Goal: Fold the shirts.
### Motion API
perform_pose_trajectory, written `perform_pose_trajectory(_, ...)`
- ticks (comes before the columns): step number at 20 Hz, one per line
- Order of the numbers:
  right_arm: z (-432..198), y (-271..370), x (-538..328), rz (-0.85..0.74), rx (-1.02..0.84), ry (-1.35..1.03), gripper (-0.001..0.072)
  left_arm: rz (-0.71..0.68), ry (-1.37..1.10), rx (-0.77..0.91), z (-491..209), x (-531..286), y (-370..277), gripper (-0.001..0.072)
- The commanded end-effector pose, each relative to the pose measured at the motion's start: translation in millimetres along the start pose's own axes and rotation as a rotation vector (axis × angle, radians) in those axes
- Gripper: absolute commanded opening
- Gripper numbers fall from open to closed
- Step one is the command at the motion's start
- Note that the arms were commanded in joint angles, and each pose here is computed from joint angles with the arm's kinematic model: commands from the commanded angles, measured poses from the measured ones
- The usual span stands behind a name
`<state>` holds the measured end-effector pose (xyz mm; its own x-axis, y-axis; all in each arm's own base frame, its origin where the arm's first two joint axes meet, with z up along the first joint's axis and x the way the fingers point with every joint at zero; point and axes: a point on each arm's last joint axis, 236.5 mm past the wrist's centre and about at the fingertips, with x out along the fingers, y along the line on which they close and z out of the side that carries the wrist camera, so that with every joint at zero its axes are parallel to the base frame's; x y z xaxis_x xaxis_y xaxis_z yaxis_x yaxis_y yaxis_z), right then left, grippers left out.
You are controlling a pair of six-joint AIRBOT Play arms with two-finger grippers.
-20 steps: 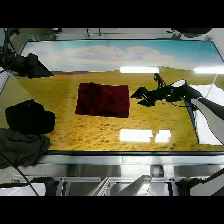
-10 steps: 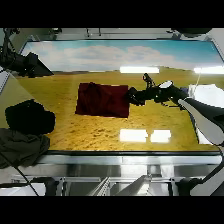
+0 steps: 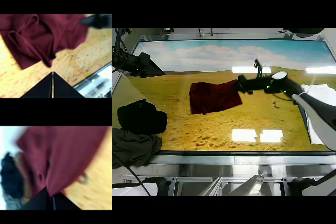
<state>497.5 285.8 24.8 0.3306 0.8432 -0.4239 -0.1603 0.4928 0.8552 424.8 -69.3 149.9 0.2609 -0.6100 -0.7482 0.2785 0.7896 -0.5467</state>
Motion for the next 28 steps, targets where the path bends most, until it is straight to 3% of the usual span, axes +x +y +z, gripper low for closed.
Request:
perform_pose_trajectory(1,54.6,84.8,-90.3,0.051,-0.174,-0.187,0.0017,0.0,0.003,0.001,-0.6,0.0,-0.3,0.0)
perform_pose_trajectory(4,76.3,99.8,-188.4,-0.104,-0.207,-0.328,0.0017,-0.001,0.003,0.001,-0.7,0.0,-0.4,0.0)
perform_pose_trajectory(9,52.6,86.7,-329.6,-0.4,-0.165,-0.446,0.0017,-0.007,0.023,-0.003,-5.4,0.0,-2.0,0.0)
perform_pose_trajectory(12,47.2,90.6,-392.0,-0.467,-0.149,-0.571,0.0018,-0.009,0.029,-0.032,-6.7,0.0,-2.5,0.0)
perform_pose_trajectory(16,61.0,62.7,-425.4,-0.522,-0.098,-0.647,0.0018,-0.007,0.025,-0.046,-5.8,0.0,-2.1,-0.0001)
perform_pose_trajectory(23,180.5,13.8,-462.6,-0.46,-0.102,-0.994,0.0018,0.01,-0.038,-0.045,9.1,0.2,1.9,-0.0001)
perform_pose_trajectory(26,179.5,4.1,-457.0,-0.487,-0.091,-0.93,0.0017,0.011,-0.038,-0.045,9.2,0.4,2.4,0.0)
perform_pose_trajectory(28,156.5,-35.4,-452.4,-0.594,0.034,-0.848,0.0017,0.006,-0.025,-0.041,8.3,5.7,0.4,0.0)
